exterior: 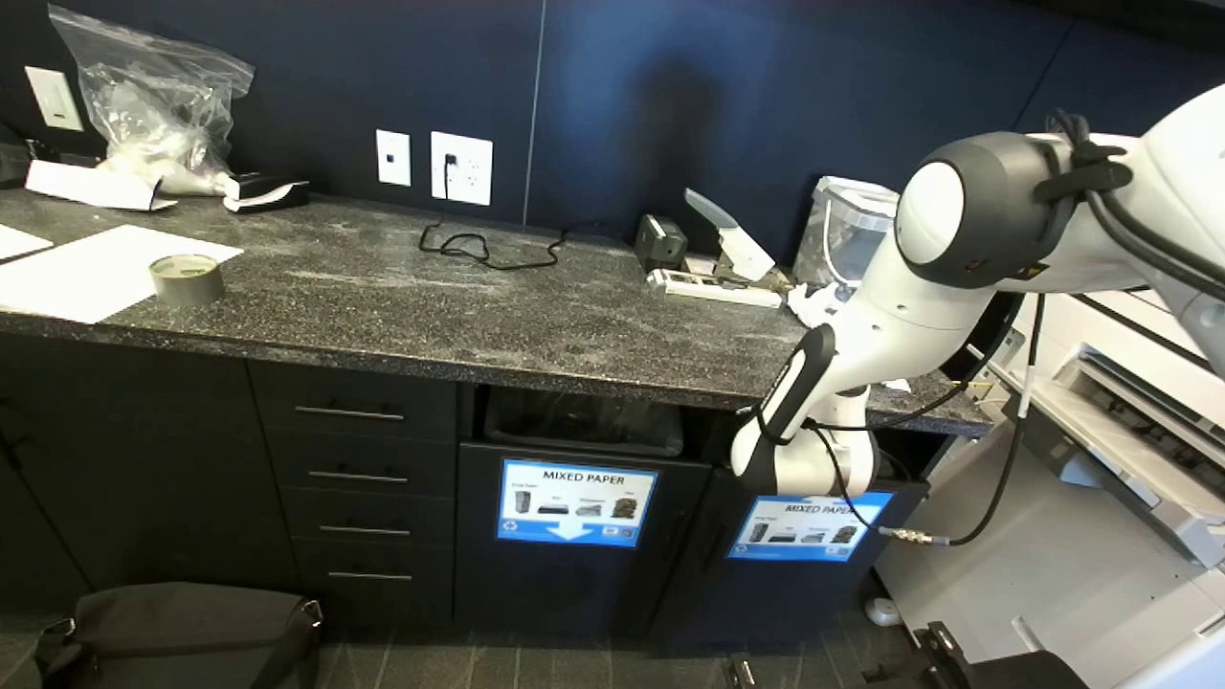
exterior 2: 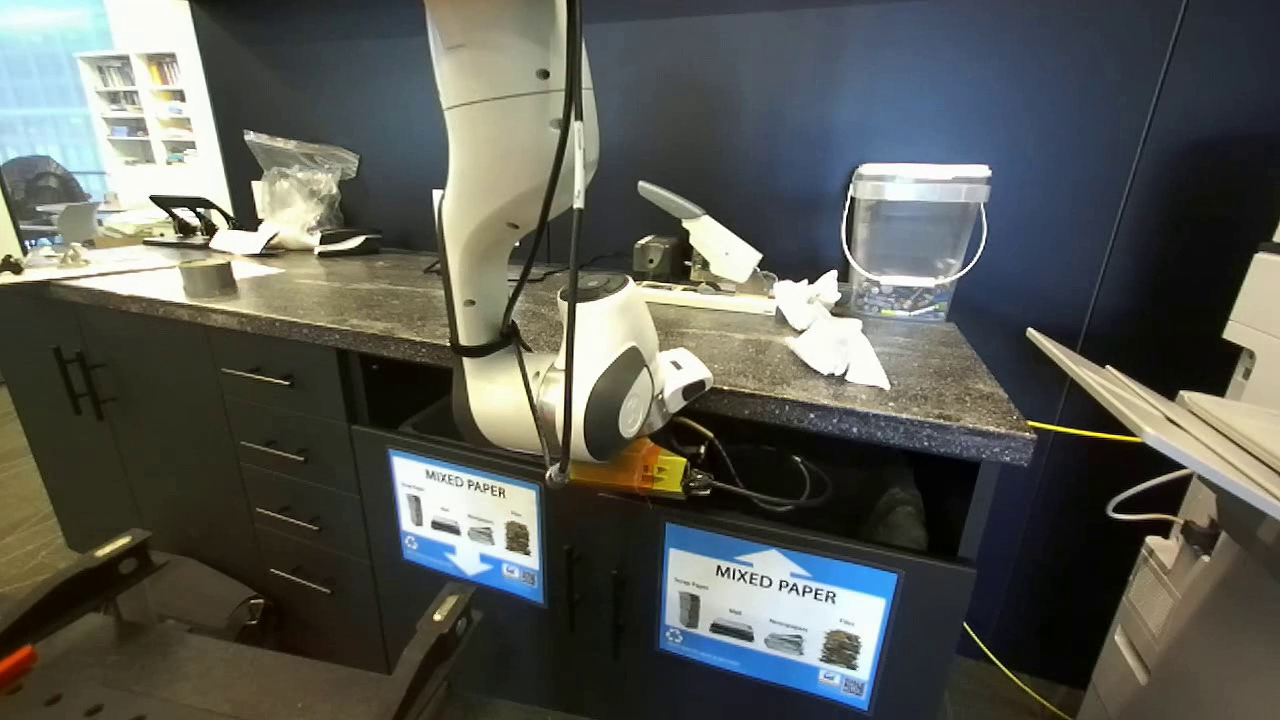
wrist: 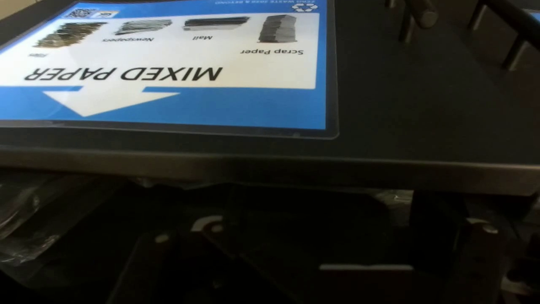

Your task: Put four crumpled papers inside the bin on the right

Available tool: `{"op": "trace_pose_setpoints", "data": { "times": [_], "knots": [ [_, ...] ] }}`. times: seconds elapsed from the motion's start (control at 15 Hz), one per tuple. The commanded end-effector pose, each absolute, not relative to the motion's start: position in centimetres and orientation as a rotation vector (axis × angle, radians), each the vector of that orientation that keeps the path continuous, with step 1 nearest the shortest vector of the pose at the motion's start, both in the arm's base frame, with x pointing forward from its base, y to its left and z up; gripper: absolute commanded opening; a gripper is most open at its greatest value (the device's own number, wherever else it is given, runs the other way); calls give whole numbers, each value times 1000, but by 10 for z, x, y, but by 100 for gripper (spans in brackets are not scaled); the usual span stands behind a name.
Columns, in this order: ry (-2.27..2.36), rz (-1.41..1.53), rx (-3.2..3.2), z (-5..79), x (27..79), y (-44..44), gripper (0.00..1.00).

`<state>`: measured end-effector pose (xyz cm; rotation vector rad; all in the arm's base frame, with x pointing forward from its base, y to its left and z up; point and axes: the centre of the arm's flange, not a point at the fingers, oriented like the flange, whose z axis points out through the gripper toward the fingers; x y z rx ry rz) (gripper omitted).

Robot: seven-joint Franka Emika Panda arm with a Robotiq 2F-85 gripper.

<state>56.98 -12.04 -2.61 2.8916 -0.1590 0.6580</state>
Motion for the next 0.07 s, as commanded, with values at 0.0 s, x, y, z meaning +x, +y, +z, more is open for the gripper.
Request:
{"op": "trace_pose_setpoints", "data": {
  "times": [0.0],
  "knots": [
    [-161,658,2892,-26,570,-120,100]
  ]
}}
